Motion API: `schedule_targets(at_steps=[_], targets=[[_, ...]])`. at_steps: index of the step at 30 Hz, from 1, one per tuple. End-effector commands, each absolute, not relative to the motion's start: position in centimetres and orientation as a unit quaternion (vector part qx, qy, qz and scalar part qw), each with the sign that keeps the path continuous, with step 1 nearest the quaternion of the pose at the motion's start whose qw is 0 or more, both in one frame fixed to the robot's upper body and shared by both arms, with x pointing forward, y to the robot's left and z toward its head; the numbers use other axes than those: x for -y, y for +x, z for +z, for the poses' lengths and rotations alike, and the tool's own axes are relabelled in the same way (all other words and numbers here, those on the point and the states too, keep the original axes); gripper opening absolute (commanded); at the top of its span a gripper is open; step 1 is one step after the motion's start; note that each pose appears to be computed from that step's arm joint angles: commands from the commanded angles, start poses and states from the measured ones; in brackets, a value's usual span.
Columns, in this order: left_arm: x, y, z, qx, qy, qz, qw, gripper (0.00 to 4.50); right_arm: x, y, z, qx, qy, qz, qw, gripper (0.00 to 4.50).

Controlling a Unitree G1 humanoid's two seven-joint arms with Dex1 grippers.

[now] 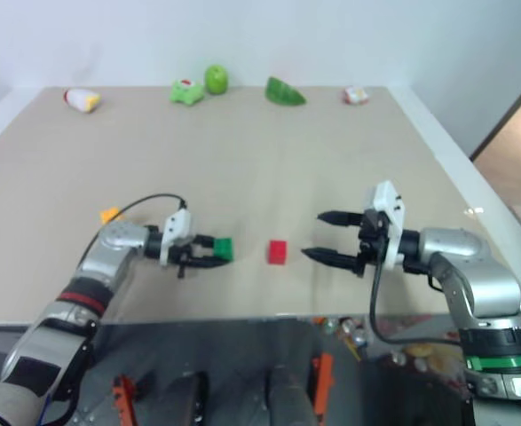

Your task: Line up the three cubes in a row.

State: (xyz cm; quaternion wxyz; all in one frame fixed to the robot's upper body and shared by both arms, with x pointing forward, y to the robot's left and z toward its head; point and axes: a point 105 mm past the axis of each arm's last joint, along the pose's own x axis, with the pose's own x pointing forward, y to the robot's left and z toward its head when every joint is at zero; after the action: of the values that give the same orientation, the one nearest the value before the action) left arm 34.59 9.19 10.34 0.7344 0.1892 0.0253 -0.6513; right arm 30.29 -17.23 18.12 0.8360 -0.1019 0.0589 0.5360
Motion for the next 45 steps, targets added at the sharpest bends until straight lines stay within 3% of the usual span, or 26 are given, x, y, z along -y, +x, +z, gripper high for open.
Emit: schedule_targets(at_steps=[1,7,14,26,29,33,40,45], targets=[[-10.8,34.1,10.9,-0.019,0.189,-0.638,0.746,1.32,16.9,30.5,19.2,-0.037,-0.111,0.542,0.832,4.50],[-12.1,33.8,10.2,-0.040,0.197,-0.623,0.756,1.32,16.6,31.0,19.2,-0.035,-0.110,0.550,0.828,4.50],[-9.2,34.8,11.7,-0.013,0.181,-0.637,0.749,1.32,16.3,31.1,19.4,-0.029,-0.111,0.552,0.826,4.50],[-9.1,34.9,10.7,-0.036,0.189,-0.655,0.731,1.32,17.1,30.7,19.5,-0.032,-0.114,0.537,0.835,4.50],[-8.9,35.1,10.8,-0.034,0.189,-0.654,0.732,2.78,17.1,30.7,19.6,-0.030,-0.114,0.536,0.836,4.50],[-9.0,35.6,11.2,-0.021,0.200,-0.643,0.739,4.01,17.1,30.8,19.6,-0.029,-0.115,0.534,0.837,4.50],[-13.4,35.1,12.6,-0.029,0.220,-0.617,0.755,4.01,17.2,30.8,19.9,-0.026,-0.116,0.534,0.837,4.50],[-19.0,31.6,13.4,-0.066,0.216,-0.581,0.782,4.01,16.9,31.2,20.7,-0.013,-0.124,0.543,0.831,4.50]])
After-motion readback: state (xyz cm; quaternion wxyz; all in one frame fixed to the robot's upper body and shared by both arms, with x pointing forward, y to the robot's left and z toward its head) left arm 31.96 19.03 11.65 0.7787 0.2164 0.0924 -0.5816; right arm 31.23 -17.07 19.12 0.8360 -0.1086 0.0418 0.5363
